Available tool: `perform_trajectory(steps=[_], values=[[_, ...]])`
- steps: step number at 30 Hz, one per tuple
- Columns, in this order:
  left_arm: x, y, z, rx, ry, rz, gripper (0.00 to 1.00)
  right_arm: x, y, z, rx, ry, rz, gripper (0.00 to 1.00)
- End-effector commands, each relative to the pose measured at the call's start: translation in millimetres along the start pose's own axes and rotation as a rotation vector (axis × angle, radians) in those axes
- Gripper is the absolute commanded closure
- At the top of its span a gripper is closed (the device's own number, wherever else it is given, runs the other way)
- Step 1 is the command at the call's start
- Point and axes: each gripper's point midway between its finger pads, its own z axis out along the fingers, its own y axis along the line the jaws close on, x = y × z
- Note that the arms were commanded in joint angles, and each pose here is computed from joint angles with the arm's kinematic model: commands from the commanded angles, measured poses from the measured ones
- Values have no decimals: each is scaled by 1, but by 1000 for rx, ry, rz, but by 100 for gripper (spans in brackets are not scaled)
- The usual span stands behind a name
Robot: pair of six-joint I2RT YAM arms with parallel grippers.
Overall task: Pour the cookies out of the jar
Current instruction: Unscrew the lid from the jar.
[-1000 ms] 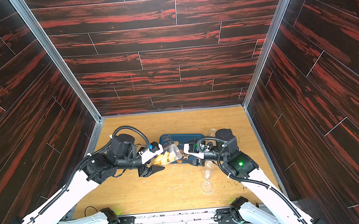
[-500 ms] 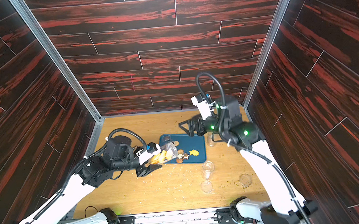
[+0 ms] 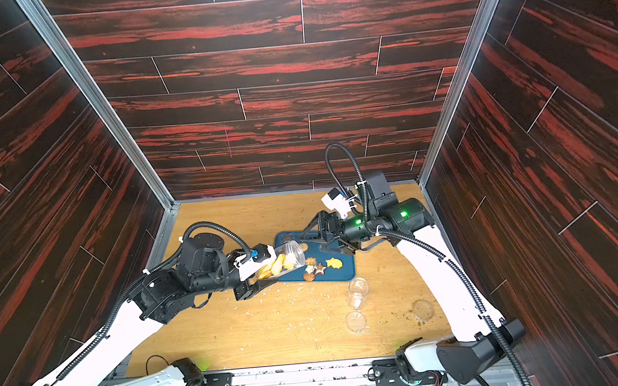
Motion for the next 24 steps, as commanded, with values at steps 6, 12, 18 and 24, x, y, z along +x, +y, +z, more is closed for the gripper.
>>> perform_trajectory(steps=[6,12,18,24], values=[[-10,2,-6,-10,-30,50,59,14,9,10,-47,87,53,2],[-10,2,-5,-3,-26,60,59,26,17,23,-26,160,22,2],[-9,0,-4,8,-22,64,59,26,23,25,-33,177,5,2],[-5,-2,-5,5,-16,65,59,33,24,30,-32,214,0,6]])
